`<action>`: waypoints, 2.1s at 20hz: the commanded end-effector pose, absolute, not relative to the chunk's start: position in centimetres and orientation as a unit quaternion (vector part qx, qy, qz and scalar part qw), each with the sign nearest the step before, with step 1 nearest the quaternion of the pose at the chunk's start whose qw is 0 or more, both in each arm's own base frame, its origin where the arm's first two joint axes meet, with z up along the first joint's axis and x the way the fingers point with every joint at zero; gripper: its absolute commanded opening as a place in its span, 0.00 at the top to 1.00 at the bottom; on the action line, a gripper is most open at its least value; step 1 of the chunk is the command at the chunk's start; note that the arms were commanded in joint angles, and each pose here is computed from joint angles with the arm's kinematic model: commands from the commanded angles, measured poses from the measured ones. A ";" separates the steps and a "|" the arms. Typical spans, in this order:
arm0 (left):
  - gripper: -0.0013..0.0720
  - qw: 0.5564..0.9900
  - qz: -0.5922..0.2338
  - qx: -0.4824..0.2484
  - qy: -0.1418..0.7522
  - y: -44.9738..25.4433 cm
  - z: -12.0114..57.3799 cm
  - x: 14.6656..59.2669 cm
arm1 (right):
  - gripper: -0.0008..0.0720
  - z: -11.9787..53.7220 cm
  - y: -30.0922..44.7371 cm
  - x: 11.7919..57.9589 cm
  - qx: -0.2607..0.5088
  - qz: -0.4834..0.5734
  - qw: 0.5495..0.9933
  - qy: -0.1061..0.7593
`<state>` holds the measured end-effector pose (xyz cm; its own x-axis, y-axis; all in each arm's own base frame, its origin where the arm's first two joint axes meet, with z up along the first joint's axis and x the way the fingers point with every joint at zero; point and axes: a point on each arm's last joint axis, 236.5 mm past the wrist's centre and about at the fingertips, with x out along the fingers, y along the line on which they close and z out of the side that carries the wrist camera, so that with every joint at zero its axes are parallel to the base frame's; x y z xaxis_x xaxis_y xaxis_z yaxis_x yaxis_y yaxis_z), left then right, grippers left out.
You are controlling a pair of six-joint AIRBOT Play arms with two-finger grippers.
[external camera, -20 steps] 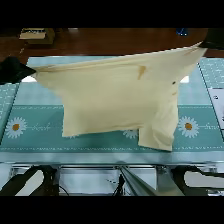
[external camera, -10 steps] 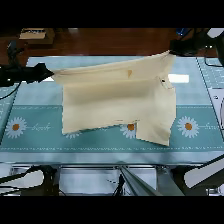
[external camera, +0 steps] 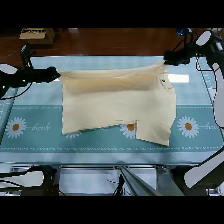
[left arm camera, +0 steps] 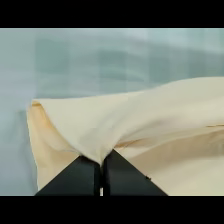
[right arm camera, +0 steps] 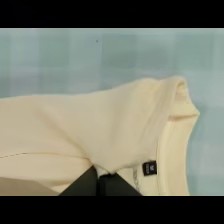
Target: Fold the shirts.
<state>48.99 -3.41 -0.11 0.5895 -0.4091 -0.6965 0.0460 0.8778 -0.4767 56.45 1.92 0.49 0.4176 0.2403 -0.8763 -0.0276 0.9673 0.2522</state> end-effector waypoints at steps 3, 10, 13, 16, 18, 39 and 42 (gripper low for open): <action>0.95 0.821 -0.135 -0.188 0.521 -2.5 -2.7 44.8 | 0.95 -1.1 0.9 51.2 0.067 0.074 0.773 0.626; 0.77 0.796 -0.167 -0.214 0.540 -4.8 -1.7 43.8 | 0.57 -0.5 0.5 50.2 0.055 0.084 0.765 0.636; 0.51 0.731 -0.201 -0.249 0.602 -4.5 0.8 39.4 | 0.56 1.5 -3.5 44.5 -0.001 0.063 0.709 0.702; 0.51 0.716 -0.185 -0.254 0.623 -1.2 2.7 35.4 | 0.50 5.3 -7.5 42.3 0.034 0.017 0.719 0.694; 0.45 0.693 -0.141 -0.242 0.664 1.7 1.4 31.0 | 0.48 6.4 -10.3 40.4 0.067 -0.010 0.721 0.690; 0.93 0.671 -0.084 -0.346 0.651 -9.0 -11.2 26.1 | 0.36 2.6 -6.8 37.1 0.220 0.076 0.700 0.675; 0.96 0.656 -0.101 -0.339 0.667 -9.3 -11.0 25.0 | 0.36 2.7 -8.3 35.6 0.182 0.059 0.701 0.687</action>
